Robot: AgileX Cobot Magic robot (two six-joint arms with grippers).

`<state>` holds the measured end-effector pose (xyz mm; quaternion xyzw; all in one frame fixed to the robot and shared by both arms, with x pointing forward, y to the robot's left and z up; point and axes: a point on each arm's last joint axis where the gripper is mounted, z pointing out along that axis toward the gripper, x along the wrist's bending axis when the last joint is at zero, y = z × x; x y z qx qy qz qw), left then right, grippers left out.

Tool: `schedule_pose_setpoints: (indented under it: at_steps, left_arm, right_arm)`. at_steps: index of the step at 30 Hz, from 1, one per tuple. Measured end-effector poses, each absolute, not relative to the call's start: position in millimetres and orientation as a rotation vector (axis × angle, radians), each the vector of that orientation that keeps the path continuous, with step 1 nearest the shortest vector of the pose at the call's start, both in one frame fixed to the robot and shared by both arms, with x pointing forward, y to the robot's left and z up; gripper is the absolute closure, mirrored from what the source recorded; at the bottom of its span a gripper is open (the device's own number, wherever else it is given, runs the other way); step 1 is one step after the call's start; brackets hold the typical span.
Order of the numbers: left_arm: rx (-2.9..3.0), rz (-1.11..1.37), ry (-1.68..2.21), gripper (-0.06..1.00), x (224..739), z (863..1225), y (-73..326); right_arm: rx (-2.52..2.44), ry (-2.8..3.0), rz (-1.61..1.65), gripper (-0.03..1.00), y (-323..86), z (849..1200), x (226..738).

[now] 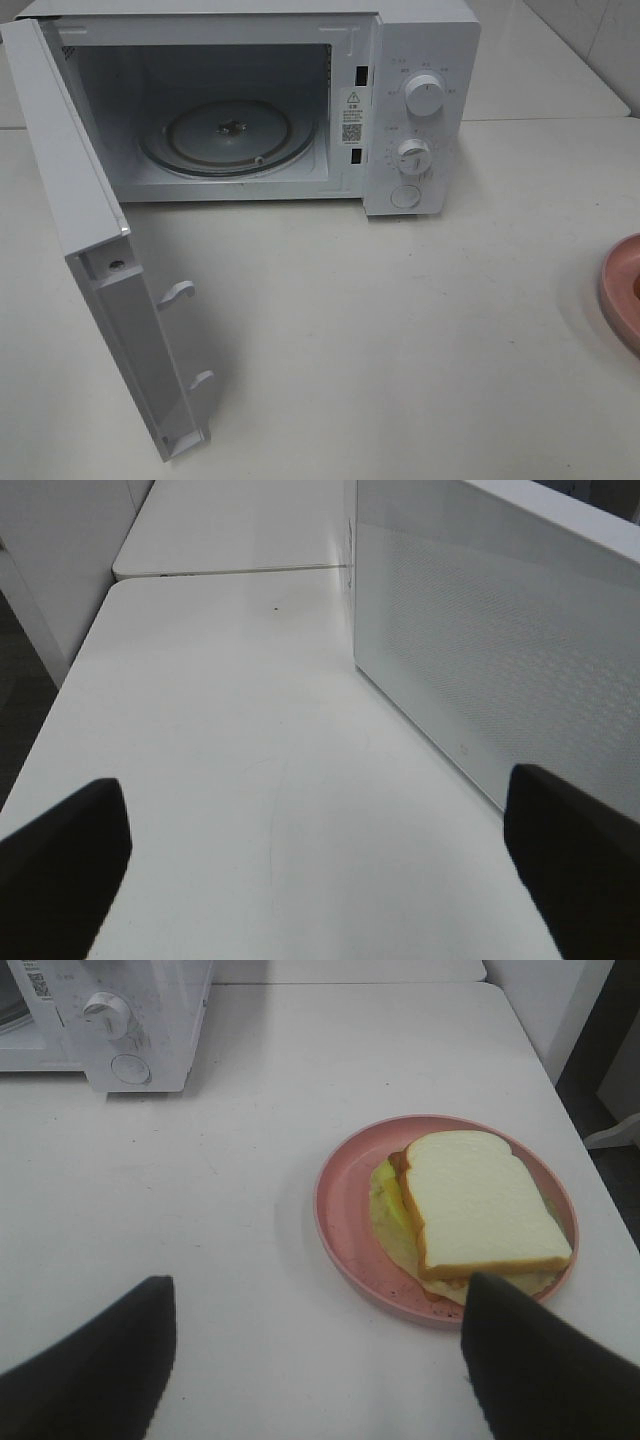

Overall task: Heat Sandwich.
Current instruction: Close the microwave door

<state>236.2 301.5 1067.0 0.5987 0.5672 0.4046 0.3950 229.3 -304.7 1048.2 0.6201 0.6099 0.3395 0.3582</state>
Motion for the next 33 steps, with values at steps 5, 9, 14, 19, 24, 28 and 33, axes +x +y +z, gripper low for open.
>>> schedule_pose_setpoints:
  at_steps: [5, 9, 14, 19, 24, 28, 33]
  left_arm:
    - [1.533, 1.013, 1.453, 0.05, 246.8, 1070.0, 301.3]
    - [1.571, 0.980, 1.488, 0.22, 263.3, 1071.5, 301.0]
    - [1.609, 0.946, 1.524, 0.44, 282.3, 1071.6, 300.8]
    - [1.645, 0.911, 1.559, 0.73, 305.1, 1063.0, 300.4]
    - [1.657, 0.901, 1.569, 0.94, 327.1, 1048.5, 300.1]
    - [1.621, 0.935, 1.535, 0.94, 341.2, 1035.8, 299.9]
    - [1.548, 1.000, 1.467, 0.94, 353.3, 1019.8, 299.7]
  right_arm:
    - [1.600, 1.574, 0.876, 0.21, -304.7, 1048.2, 229.3]
    - [1.600, 1.574, 0.876, 0.21, -304.7, 1048.2, 229.3]
    - [1.600, 1.574, 0.876, 0.21, -304.7, 1048.2, 229.3]
    - [1.600, 1.574, 0.876, 0.21, -304.7, 1048.2, 229.3]
    - [1.599, 1.574, 0.875, 0.21, -304.7, 1048.2, 229.3]
    - [1.599, 1.574, 0.875, 0.21, -304.7, 1048.2, 229.3]
    - [1.599, 1.574, 0.875, 0.21, -304.7, 1048.2, 229.3]
